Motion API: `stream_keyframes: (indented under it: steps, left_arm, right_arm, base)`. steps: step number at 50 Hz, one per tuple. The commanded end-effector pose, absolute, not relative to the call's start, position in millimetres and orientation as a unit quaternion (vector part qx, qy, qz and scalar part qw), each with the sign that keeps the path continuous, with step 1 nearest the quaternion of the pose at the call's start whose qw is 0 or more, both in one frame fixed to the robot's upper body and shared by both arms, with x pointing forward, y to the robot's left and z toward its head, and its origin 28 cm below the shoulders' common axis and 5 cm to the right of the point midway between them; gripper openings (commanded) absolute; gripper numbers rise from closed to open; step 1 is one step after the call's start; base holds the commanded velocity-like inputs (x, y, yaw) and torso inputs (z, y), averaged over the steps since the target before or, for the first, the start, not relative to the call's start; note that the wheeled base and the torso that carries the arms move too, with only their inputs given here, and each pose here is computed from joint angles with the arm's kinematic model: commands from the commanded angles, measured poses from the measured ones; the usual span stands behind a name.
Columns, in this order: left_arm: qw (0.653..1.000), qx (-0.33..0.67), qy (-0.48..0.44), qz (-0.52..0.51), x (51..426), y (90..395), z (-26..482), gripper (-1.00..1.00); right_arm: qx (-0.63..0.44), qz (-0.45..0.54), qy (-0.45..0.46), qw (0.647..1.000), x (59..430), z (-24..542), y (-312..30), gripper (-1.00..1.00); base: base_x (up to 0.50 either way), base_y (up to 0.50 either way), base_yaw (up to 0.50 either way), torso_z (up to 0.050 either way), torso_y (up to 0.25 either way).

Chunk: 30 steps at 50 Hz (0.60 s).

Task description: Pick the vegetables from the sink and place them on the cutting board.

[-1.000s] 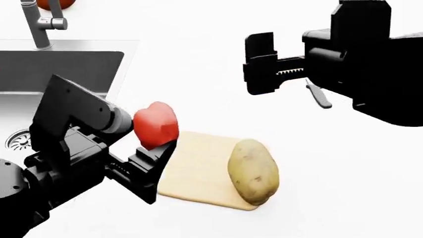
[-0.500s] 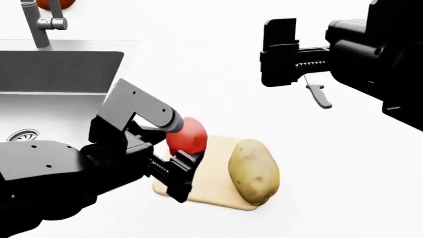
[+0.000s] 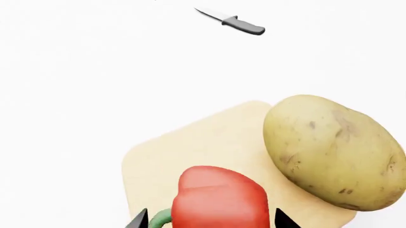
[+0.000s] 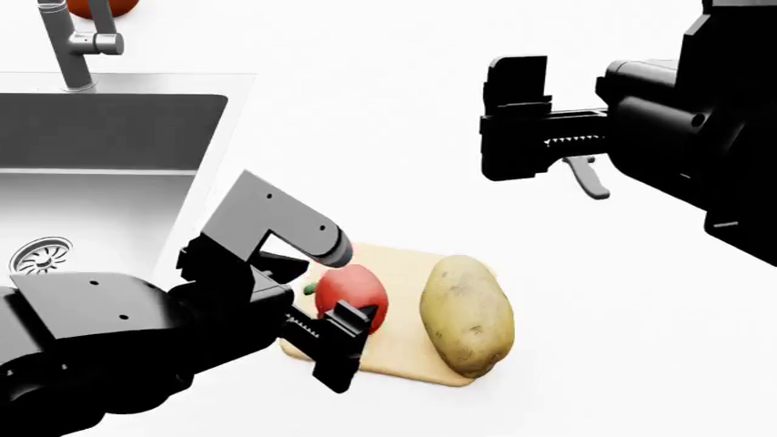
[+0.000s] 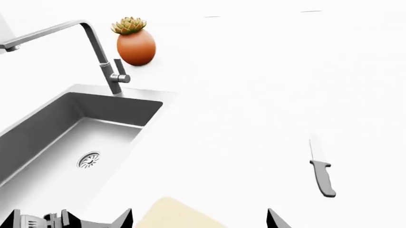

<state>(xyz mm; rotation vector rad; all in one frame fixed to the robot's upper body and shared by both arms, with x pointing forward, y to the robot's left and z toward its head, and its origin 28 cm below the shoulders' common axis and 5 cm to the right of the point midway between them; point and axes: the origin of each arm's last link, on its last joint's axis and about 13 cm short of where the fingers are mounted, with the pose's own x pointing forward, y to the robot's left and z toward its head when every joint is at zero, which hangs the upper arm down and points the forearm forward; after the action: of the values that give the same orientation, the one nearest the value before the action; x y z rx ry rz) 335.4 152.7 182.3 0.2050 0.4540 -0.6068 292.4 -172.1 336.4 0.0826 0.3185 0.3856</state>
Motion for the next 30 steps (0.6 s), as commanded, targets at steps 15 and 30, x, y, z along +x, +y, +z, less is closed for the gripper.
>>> stream_keyframes:
  steps: [15,30]
  left_arm:
    - [0.928,0.092,0.213,-0.290,329.4,153.9,194.8,1.00]
    - [0.959,0.047,0.119,-0.254,314.3,207.3,271.3,1.00]
  right_arm:
    - [0.041,0.189,0.162,0.968,287.8,331.0,-173.3,1.00]
    - [0.026,0.162,0.148,0.975,287.7,322.0,-180.7,1.00]
  base:
    - [0.00,0.00,0.00,0.000,0.000]
    - [0.00,0.00,0.00,0.000,0.000]
